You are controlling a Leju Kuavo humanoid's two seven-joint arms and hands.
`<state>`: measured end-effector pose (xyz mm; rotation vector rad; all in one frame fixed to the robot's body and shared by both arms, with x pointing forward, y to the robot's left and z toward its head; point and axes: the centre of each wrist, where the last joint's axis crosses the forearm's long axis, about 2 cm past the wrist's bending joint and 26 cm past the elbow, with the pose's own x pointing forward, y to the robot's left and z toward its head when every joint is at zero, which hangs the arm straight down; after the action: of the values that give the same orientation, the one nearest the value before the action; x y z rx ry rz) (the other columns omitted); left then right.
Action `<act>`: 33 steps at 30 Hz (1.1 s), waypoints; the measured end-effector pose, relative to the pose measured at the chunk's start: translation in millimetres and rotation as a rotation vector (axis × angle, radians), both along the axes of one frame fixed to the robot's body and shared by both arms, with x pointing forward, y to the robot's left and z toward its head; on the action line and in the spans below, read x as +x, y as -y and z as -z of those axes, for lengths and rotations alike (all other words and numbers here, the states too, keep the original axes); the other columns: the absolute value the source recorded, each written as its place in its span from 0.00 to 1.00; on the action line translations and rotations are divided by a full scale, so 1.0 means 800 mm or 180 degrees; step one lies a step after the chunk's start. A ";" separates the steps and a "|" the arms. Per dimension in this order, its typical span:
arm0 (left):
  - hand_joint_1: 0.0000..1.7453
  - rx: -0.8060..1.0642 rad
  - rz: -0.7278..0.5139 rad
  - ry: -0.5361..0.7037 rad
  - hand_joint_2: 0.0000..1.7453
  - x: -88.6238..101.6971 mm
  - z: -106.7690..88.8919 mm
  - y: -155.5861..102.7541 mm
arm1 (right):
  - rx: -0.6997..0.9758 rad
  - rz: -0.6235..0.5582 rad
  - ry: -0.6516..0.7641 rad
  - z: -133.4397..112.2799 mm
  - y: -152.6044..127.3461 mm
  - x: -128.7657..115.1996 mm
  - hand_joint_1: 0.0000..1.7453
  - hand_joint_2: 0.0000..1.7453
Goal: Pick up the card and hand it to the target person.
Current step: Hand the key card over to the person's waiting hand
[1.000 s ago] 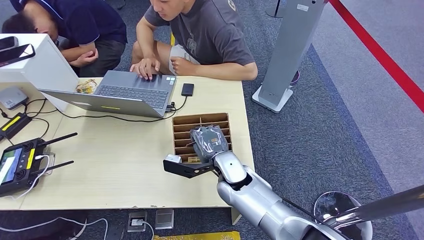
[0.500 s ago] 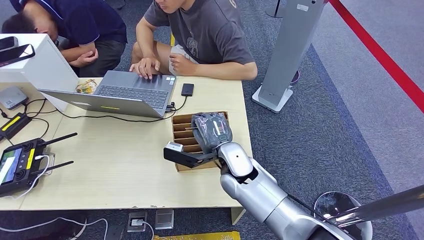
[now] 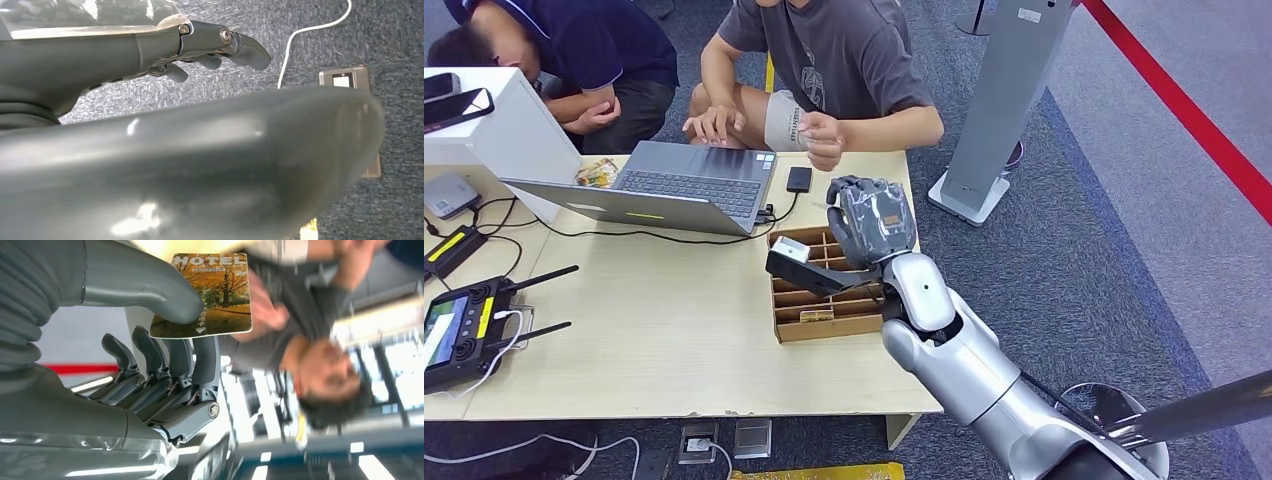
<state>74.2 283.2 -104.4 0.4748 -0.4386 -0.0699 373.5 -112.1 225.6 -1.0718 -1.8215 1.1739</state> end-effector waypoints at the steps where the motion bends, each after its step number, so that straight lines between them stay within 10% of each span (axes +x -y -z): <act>1: 0.00 -0.0004 0.0011 0.0007 0.00 0.000 0.000 0.000 | 0.0016 0.0024 0.0098 -0.008 0.004 0.004 0.78 1.00; 15: 0.00 -0.0001 0.0065 -0.0023 0.00 0.001 0.000 -0.004 | 0.0044 0.0177 0.1092 -0.097 0.038 0.055 0.78 1.00; 29: 0.00 0.0023 0.0043 -0.0065 0.00 0.002 0.000 -0.004 | -0.0296 0.0292 0.0643 -0.063 0.035 0.079 0.77 1.00; 31: 0.00 0.0024 0.0044 -0.0065 0.00 0.002 0.000 -0.004 | -0.0336 0.0311 0.0568 -0.058 0.035 0.080 0.75 1.00; 33: 0.00 0.0025 0.0045 -0.0064 0.00 0.002 0.000 -0.004 | -0.0374 0.0330 0.0499 -0.052 0.034 0.080 0.47 1.00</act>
<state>75.7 286.7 -104.3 0.4785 -0.4220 -0.0900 437.6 -139.5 267.6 -1.3427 -1.8083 1.1753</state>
